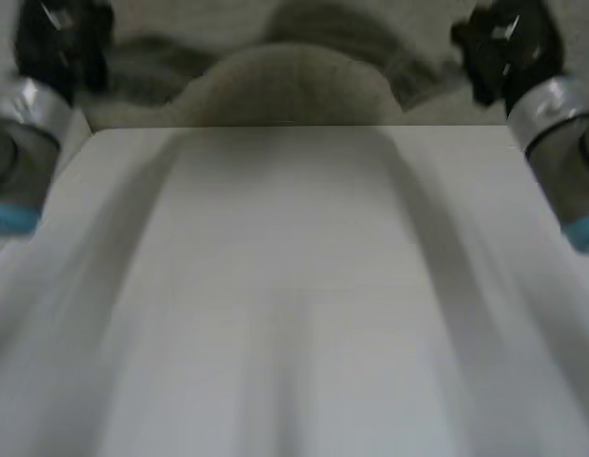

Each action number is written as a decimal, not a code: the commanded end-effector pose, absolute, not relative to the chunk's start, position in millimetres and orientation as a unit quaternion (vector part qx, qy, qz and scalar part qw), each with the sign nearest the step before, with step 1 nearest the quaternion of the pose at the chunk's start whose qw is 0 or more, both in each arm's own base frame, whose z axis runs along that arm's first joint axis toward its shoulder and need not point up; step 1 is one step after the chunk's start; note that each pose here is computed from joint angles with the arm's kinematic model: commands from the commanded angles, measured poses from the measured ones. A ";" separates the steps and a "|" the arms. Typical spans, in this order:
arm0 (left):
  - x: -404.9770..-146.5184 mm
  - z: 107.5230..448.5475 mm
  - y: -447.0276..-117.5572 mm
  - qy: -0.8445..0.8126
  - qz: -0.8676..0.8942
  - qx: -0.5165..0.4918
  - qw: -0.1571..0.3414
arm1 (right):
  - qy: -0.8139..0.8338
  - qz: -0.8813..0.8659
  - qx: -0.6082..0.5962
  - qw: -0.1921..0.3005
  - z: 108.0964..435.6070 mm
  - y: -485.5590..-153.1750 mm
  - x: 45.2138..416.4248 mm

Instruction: Fold the towel.

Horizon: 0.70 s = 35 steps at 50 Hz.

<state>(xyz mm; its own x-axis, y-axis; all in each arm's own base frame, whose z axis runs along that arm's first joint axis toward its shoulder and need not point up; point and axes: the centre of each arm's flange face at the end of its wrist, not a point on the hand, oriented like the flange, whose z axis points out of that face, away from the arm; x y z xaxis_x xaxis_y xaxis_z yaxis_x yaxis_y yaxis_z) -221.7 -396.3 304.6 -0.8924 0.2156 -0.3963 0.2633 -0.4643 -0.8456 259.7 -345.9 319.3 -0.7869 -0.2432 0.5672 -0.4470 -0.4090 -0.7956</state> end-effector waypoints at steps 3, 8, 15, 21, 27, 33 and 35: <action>-223.1 186.8 -352.3 0.579 -0.741 0.340 0.000 | -0.628 0.673 0.389 0.031 223.1 -323.1 245.6; -221.1 151.2 -336.2 0.584 -0.717 0.379 0.029 | -0.650 0.641 0.408 0.023 196.3 -314.0 243.0; -205.0 132.5 -322.3 0.604 -0.689 0.398 0.049 | -0.651 0.628 0.423 0.045 193.8 -307.8 234.7; -193.0 143.0 -310.8 0.605 -0.688 0.397 0.054 | -0.636 0.644 0.415 0.088 231.8 -292.8 211.8; -176.1 180.4 -295.6 0.592 -0.706 0.381 0.075 | -0.644 0.641 0.406 0.096 253.9 -278.2 198.0; -160.2 223.1 -273.7 0.571 -0.724 0.378 0.082 | -0.665 0.618 0.407 0.102 280.3 -256.7 178.0; -158.2 229.7 -267.6 0.570 -0.725 0.379 0.076 | -0.670 0.610 0.410 0.108 285.2 -253.2 172.0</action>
<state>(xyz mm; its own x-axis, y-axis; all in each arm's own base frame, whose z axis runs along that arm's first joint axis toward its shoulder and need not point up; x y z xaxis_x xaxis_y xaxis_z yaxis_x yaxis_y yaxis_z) -172.3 -291.8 189.2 -0.6989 0.3397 -0.6295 0.5558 -0.2961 -0.7768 190.9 -271.2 263.3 -0.6522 -0.4015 0.6430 -0.6530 -0.1331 -0.7455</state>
